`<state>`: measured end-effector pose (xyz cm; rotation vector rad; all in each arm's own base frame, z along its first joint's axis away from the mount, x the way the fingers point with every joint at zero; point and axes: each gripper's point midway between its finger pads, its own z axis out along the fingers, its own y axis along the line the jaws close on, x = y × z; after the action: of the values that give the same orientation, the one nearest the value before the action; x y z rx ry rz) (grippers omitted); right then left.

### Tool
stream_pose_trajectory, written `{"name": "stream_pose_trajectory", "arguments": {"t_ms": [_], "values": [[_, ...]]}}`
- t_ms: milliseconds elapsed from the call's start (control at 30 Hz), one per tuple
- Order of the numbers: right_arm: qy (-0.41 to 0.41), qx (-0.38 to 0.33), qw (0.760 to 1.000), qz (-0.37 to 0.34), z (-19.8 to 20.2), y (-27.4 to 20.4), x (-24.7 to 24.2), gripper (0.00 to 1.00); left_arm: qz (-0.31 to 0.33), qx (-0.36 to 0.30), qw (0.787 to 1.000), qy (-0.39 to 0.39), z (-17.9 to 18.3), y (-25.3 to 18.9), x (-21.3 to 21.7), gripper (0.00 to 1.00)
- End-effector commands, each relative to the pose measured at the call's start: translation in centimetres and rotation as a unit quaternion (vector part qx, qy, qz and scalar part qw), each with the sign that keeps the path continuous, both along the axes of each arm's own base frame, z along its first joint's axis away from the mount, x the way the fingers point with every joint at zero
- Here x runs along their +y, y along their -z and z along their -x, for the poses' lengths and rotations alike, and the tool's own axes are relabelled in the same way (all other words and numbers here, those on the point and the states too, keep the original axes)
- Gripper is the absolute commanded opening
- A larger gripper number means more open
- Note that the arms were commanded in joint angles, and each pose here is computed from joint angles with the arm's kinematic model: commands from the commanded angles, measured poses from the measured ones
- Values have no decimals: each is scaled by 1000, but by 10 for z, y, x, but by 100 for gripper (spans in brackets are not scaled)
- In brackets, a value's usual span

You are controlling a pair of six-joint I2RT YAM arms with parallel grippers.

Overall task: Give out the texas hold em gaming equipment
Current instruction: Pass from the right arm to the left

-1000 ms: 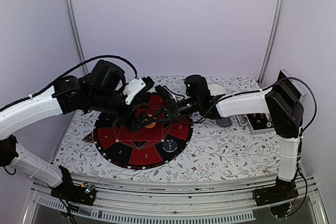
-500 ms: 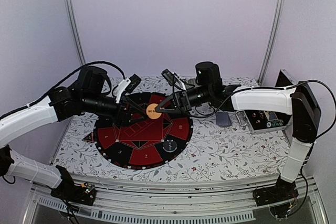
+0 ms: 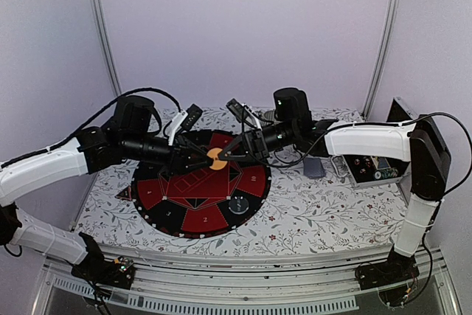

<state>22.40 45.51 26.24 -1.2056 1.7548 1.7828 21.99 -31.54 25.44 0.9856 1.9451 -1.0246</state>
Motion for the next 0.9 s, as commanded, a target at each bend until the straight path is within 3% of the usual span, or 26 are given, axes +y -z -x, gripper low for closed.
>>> {"name": "stream_pose_trajectory", "arguments": {"t_ms": [0, 67, 300, 533, 867], "values": [[-20, -19, 999, -19, 12, -15, -2, 6, 16, 9, 1000, 16, 1, 1, -8, 16], [-19, -18, 1000, -17, 12, -13, -2, 6, 18, 12, 1000, 18, 1, 1, -9, 0], [9, -23, 1000, -8, 5, -10, -2, 15, 21, 15, 1000, 9, 1, 3, -7, 0], [67, -52, 996, 7, -10, -8, -6, 36, 27, 21, 999, -26, -8, 2, -5, 0], [204, -176, 962, 50, -46, -21, -25, 54, 50, 41, 994, -92, -18, 5, 5, 0]]}}
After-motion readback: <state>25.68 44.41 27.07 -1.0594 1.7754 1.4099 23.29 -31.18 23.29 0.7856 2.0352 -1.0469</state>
